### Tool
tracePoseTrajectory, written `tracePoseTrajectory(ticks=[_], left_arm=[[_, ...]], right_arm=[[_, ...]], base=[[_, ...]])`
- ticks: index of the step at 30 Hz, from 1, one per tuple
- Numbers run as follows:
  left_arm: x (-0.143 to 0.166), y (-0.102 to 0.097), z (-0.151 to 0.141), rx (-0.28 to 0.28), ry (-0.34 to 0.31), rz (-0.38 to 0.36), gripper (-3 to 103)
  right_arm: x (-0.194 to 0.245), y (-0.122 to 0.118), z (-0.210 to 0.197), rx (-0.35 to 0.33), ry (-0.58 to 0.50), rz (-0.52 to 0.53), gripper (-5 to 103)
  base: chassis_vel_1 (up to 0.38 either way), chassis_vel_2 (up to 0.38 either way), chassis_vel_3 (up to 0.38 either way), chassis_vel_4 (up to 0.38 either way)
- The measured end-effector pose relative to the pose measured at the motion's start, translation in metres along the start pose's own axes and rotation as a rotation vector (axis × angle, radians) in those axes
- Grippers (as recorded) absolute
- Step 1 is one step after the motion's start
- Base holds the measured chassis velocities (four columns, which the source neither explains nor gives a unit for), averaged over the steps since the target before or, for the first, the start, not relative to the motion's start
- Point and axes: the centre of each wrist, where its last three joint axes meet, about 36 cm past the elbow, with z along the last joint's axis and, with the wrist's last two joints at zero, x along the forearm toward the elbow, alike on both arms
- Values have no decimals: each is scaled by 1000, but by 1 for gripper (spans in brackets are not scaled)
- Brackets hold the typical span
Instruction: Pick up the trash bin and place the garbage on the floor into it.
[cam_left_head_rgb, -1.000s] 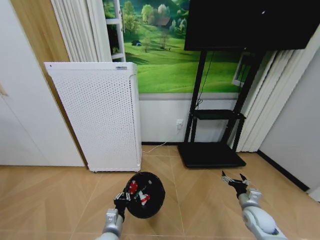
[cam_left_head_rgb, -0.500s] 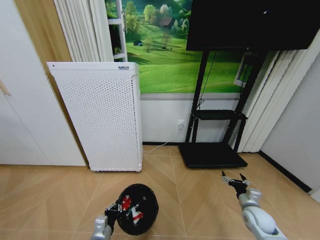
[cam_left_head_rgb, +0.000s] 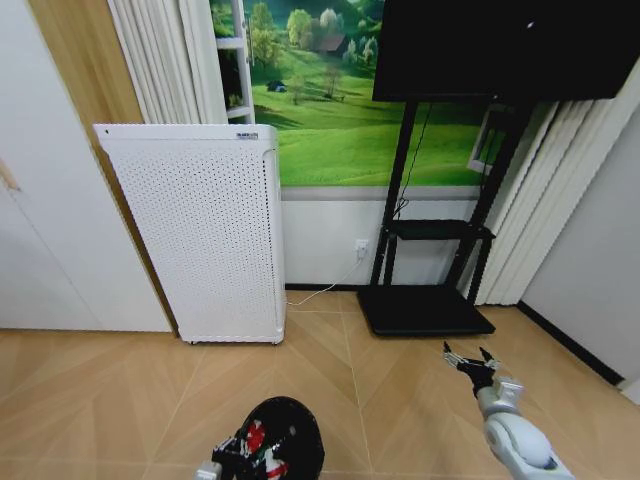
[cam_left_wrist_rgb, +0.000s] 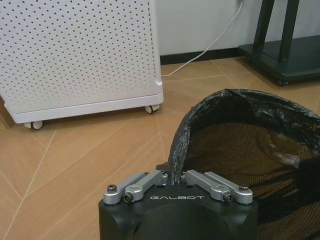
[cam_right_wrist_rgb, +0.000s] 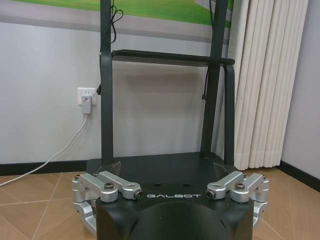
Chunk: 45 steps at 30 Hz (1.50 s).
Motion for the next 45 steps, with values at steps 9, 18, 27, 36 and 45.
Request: tracePoseTrajectory(ticks=[9, 18, 27, 36, 45], left_arm=[[11, 10, 7, -8, 22, -34, 3], [12, 6, 15, -5, 33, -39, 3], [12, 8, 17, -9, 33, -45, 11], [11, 14, 15, -11, 26, -54, 48], [14, 16, 9, -15, 11, -51, 76]], right_arm=[[0, 0, 0, 0, 0, 0, 100], [0, 0, 0, 0, 0, 0, 100], [0, 0, 0, 0, 0, 0, 100], [0, 0, 0, 0, 0, 0, 100], [0, 0, 0, 0, 0, 0, 100]], base=[[0, 0, 0, 0], [0, 0, 0, 0], [0, 0, 0, 0], [0, 0, 0, 0], [0, 0, 0, 0]])
